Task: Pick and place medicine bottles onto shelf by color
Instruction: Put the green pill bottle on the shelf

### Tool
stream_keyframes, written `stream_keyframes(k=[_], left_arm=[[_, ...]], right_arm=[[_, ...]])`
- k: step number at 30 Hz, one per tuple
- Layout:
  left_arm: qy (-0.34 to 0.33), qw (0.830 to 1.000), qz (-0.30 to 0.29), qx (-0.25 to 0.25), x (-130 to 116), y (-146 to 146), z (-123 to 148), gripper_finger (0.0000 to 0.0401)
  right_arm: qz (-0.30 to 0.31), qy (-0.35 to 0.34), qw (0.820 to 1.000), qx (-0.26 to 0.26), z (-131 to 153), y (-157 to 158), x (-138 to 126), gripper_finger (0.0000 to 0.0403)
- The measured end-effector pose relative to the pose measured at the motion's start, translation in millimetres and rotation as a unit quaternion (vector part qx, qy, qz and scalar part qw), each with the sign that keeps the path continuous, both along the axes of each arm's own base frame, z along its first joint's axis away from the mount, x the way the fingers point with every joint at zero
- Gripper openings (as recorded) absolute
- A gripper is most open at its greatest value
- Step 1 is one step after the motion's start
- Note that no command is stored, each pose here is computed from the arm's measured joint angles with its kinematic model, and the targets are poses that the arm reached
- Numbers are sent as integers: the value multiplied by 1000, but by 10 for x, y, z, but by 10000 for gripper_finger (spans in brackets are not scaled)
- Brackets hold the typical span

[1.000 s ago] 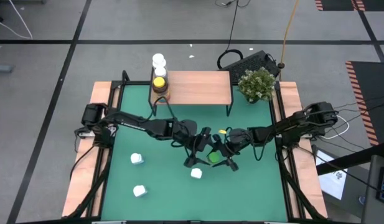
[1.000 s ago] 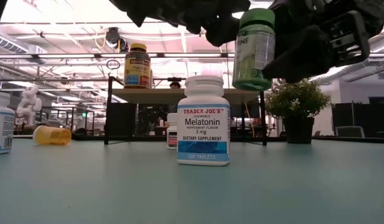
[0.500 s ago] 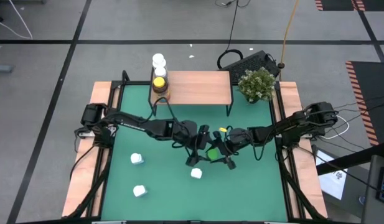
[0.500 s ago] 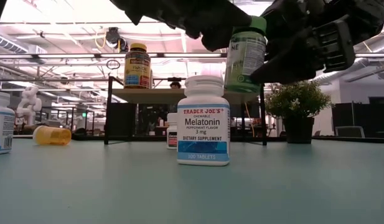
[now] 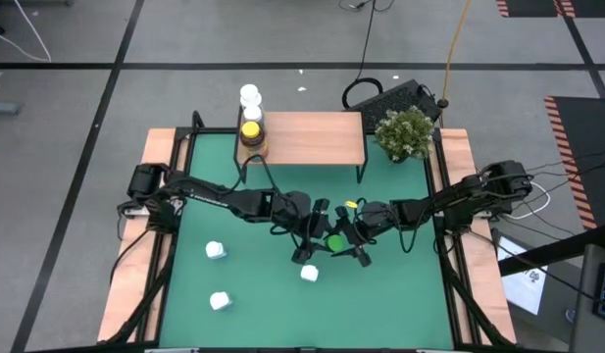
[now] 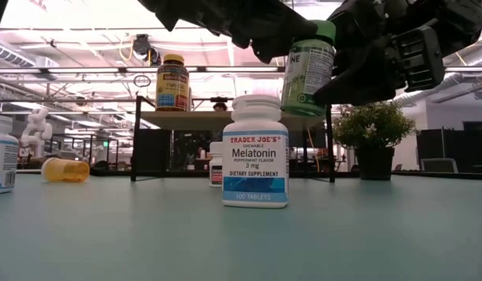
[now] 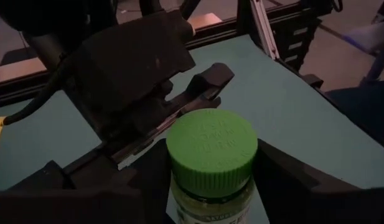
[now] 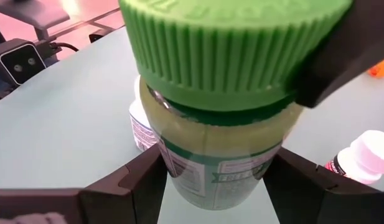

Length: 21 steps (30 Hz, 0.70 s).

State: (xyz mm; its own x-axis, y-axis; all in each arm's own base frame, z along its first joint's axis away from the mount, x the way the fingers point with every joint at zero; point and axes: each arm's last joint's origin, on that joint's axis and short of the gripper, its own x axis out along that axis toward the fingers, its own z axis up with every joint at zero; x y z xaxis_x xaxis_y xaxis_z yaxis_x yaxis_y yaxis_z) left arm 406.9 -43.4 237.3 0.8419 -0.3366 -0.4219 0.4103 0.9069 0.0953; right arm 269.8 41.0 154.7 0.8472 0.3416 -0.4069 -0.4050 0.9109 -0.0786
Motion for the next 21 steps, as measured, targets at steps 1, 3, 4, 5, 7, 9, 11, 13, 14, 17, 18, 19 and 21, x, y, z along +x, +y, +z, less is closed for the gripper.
stream_keyframes(k=[1,3,4,5,7,9,11,13,14,17,18,19,21], left_arm=[[-1,1000,2,2,0,-4,0,201],[-2,1000,14,8,3,-2,1,209],[-4,1000,22,12,-3,0,12,211],[-4,999,32,18,-11,7,24,211],[-16,997,64,33,-1,27,45,206],[-21,994,95,44,-8,57,83,197],[-26,990,125,53,-7,72,96,192],[-27,987,148,62,-7,83,97,192],[-27,984,161,66,-7,86,98,193],[-30,976,203,72,-5,112,105,203],[-33,972,220,73,-4,117,115,205],[-38,968,236,72,-4,121,126,206],[-52,961,266,62,5,132,156,208]], right_arm=[[-1,1,1000,2,0,0,0,225],[-4,5,1000,6,-4,0,-2,231],[-7,6,1000,5,-6,-1,-2,236],[-17,7,1000,2,-8,-8,-2,243],[-61,12,998,-16,1,-37,-11,261],[-108,22,993,-46,-4,-71,-34,282],[-145,25,987,-67,34,-102,-66,299],[-170,30,982,-76,76,-122,-105,311],[-179,30,981,-76,100,-128,-122,315],[-195,30,979,-57,209,-142,-200,321],[-203,27,977,-50,250,-148,-224,321],[-214,27,976,-41,289,-156,-253,321],[-241,16,970,-15,371,-170,-294,319]])
